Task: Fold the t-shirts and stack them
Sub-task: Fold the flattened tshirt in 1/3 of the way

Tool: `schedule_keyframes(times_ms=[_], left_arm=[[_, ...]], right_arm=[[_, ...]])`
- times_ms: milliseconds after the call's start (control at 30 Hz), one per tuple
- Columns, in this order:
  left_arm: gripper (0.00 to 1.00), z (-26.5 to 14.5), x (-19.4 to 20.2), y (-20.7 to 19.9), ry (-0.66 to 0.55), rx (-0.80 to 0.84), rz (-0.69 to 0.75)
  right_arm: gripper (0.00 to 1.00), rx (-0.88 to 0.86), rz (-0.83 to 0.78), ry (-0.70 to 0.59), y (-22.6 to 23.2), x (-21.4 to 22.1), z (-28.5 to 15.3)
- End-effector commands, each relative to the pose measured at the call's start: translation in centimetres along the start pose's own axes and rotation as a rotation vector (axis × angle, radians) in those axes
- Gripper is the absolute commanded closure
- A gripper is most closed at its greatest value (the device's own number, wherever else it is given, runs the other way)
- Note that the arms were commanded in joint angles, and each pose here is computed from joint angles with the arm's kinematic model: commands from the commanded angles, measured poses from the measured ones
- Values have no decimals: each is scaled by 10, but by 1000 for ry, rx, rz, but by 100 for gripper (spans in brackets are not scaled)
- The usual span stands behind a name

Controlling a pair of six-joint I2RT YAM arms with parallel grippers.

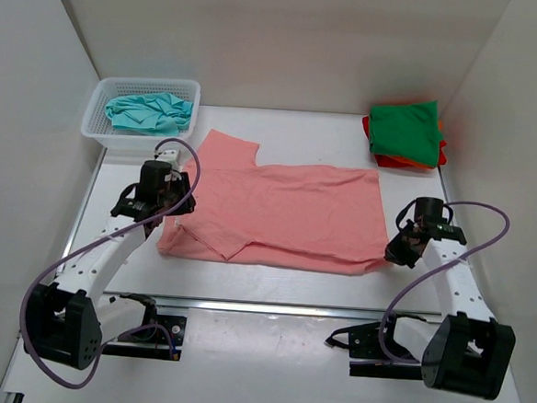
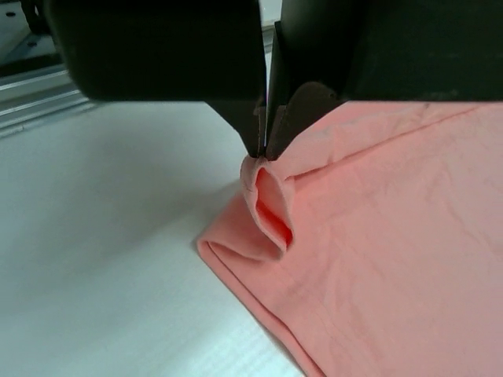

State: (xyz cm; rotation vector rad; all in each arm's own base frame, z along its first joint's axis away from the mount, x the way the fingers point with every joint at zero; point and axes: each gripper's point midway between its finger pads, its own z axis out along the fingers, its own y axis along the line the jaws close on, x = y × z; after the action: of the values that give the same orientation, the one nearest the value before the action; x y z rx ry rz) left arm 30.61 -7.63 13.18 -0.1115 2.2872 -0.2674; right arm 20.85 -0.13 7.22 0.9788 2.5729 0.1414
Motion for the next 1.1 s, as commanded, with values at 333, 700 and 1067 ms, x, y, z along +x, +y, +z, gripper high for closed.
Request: schedule_keyframes(times_ms=[333, 700, 1067], left_arm=[[41, 16, 17, 26, 71, -85, 27], [40, 49, 46, 14, 192, -50, -8], [100, 66, 63, 7, 234, -22, -56]], right_arm=[[100, -42, -55, -127, 44, -77, 37], [100, -80, -92, -139, 66, -87, 46], [100, -81, -98, -143, 60, -89, 52]])
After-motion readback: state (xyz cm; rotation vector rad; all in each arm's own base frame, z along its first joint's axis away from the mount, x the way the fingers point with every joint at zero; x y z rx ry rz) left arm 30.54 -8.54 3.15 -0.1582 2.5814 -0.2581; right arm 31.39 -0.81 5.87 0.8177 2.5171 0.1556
